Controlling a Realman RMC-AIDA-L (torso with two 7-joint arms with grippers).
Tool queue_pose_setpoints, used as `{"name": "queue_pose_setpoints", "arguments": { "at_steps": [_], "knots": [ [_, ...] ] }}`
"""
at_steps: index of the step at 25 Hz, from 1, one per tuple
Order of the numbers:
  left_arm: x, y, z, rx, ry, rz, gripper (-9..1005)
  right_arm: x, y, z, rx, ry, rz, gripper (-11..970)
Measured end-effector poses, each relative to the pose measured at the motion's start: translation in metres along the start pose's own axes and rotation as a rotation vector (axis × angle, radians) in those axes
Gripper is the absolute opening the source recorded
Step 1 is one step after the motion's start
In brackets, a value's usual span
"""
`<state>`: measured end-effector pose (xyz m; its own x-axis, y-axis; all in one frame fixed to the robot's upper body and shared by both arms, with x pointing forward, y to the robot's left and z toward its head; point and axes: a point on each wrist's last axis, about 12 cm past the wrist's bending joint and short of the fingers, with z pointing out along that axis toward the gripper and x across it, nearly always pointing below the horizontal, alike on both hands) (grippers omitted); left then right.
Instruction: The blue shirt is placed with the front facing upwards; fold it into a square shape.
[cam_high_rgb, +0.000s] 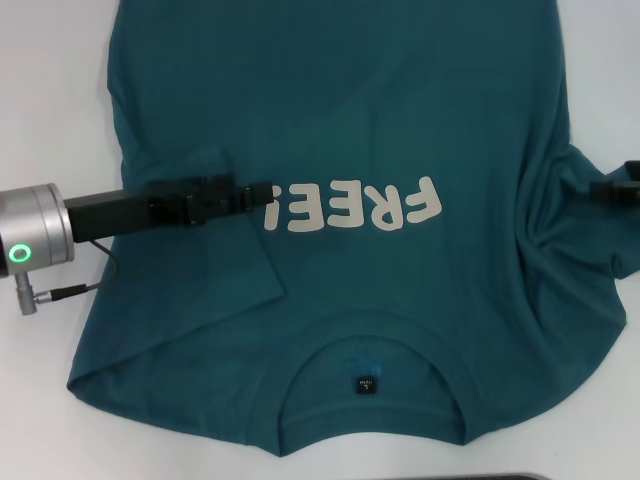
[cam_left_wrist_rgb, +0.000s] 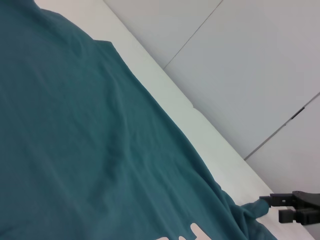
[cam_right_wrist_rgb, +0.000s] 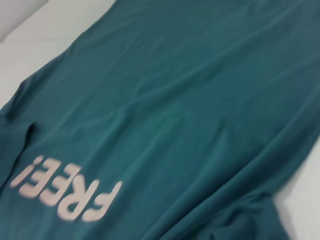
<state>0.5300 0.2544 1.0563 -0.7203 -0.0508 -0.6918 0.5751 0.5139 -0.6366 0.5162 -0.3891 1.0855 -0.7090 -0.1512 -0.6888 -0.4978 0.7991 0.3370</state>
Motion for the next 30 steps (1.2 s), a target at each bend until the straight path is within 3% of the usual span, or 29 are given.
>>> {"name": "queue_pose_setpoints", "arguments": {
  "at_steps": [30],
  "knots": [
    [0.004, 0.002, 0.002, -0.011, -0.002, 0.007, 888, -0.022, 0.0, -0.026, 0.011, 0.184, -0.274, 852]
  ]
}}
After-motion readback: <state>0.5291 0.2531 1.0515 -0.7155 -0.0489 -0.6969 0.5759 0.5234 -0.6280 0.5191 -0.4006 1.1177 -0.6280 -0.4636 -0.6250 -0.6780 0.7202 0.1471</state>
